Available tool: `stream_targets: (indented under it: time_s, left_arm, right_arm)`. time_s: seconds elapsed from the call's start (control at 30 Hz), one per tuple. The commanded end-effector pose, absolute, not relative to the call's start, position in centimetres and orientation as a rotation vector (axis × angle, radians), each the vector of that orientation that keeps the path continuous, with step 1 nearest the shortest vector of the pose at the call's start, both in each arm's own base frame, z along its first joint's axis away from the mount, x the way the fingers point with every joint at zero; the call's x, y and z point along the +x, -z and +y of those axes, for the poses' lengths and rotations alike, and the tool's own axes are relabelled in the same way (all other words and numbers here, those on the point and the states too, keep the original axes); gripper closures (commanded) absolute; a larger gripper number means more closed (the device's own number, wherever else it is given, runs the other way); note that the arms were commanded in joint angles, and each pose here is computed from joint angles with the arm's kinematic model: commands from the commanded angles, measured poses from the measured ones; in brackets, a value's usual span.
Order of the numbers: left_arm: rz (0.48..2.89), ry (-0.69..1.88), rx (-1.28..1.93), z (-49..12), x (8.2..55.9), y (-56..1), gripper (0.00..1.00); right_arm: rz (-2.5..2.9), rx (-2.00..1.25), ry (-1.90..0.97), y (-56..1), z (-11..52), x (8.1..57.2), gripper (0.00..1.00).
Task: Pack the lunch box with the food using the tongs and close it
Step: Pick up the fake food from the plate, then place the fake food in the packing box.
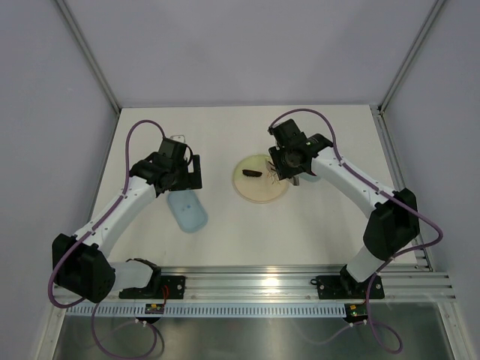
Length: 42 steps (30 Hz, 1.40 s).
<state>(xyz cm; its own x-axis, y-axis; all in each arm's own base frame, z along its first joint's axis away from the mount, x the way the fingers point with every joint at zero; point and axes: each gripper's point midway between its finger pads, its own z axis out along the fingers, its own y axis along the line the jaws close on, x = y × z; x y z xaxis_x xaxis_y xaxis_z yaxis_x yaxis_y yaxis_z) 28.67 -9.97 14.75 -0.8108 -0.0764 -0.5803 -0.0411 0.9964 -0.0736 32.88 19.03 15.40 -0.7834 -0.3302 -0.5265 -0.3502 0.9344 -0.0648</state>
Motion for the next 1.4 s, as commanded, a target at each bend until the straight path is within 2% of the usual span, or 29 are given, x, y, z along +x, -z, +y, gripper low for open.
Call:
stream_targets:
  time_s: [0.0,0.47,0.8,1.07,1.37]
  left_arm:
    - [2.473,0.067,-0.097,-9.7,28.9,-15.5,0.01]
    - [2.470,0.066,-0.092,-9.7,28.9,-15.6,0.01]
    - [2.469,0.073,-0.089,-9.8,29.0,-15.7,0.01]
    - [2.470,0.085,-0.087,-10.1,29.1,-15.6,0.01]
    - [2.469,0.063,-0.083,-9.6,28.9,-15.7,0.01]
  right_arm:
    - [2.464,-0.513,-0.026,-16.9,19.8,34.6,0.53]
    - [2.494,-0.544,0.018,-14.8,19.8,35.2,0.56]
    - [2.444,-0.523,-0.052,-17.5,20.3,35.0,0.89]
    - [2.271,-0.299,-0.049,-23.5,19.0,36.5,0.89]
    - [2.274,0.068,0.137,-23.3,10.0,39.7,0.88]
